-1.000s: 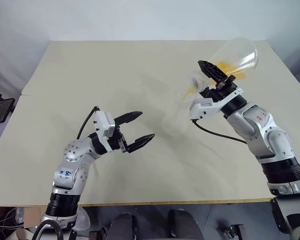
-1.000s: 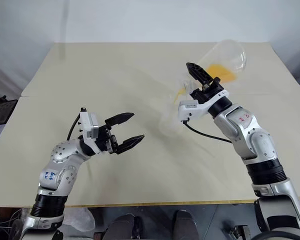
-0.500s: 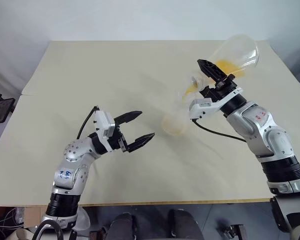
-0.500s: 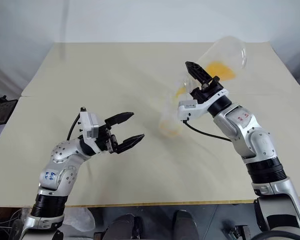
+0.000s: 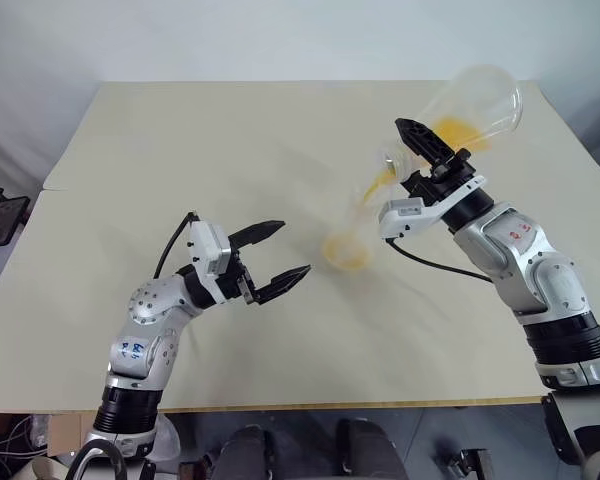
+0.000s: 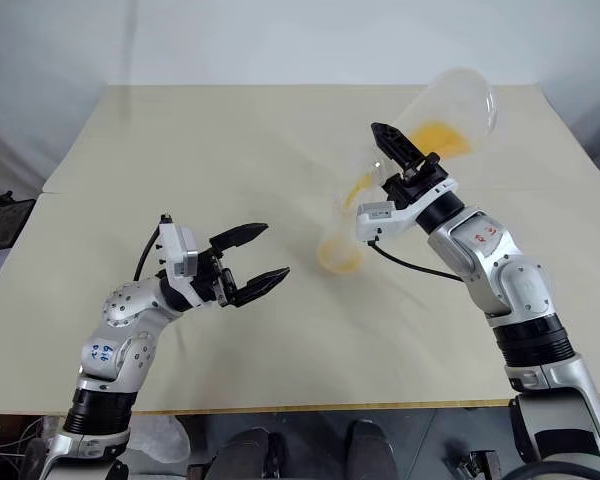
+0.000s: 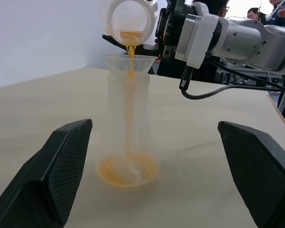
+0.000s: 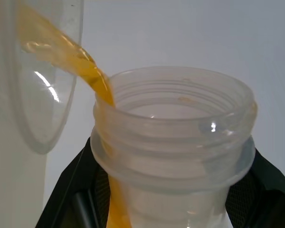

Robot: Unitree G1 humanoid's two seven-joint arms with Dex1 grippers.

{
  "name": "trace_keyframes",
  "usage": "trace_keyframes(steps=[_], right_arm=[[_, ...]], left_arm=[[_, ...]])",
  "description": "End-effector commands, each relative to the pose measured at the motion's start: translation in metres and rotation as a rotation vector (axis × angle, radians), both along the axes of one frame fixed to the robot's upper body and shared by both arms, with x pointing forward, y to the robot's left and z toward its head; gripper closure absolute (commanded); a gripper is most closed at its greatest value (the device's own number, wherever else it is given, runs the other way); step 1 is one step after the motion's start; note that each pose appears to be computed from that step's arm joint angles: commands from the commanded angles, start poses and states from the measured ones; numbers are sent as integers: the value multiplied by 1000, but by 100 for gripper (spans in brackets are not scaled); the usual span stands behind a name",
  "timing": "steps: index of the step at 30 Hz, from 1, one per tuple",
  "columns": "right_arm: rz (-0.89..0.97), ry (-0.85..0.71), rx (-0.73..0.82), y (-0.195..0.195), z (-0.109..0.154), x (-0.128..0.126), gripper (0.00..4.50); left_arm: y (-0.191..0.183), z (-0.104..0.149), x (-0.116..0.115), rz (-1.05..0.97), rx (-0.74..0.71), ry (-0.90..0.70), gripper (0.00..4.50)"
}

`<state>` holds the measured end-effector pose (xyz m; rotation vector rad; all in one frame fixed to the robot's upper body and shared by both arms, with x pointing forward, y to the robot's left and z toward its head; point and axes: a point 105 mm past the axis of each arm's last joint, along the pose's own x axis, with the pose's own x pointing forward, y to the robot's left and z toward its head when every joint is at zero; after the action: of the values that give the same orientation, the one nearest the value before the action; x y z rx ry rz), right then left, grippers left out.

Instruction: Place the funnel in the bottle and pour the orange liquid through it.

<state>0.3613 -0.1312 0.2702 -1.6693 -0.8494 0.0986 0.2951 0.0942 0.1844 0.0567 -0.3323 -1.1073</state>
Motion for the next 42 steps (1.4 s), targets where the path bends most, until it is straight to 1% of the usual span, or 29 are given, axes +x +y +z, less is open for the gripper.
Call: trace_keyframes(steps=[1, 36, 42], right_arm=[[10, -72, -8, -1, 18, -5, 195], [19, -107, -30, 2, 18, -8, 195], [21, -120, -37, 1, 19, -9, 195]], left_arm=[[-3, 10, -4, -9, -9, -52, 0], [-2, 9, -5, -1, -16, -50, 0], [-2, 11, -6, -3, -36, -57, 0]])
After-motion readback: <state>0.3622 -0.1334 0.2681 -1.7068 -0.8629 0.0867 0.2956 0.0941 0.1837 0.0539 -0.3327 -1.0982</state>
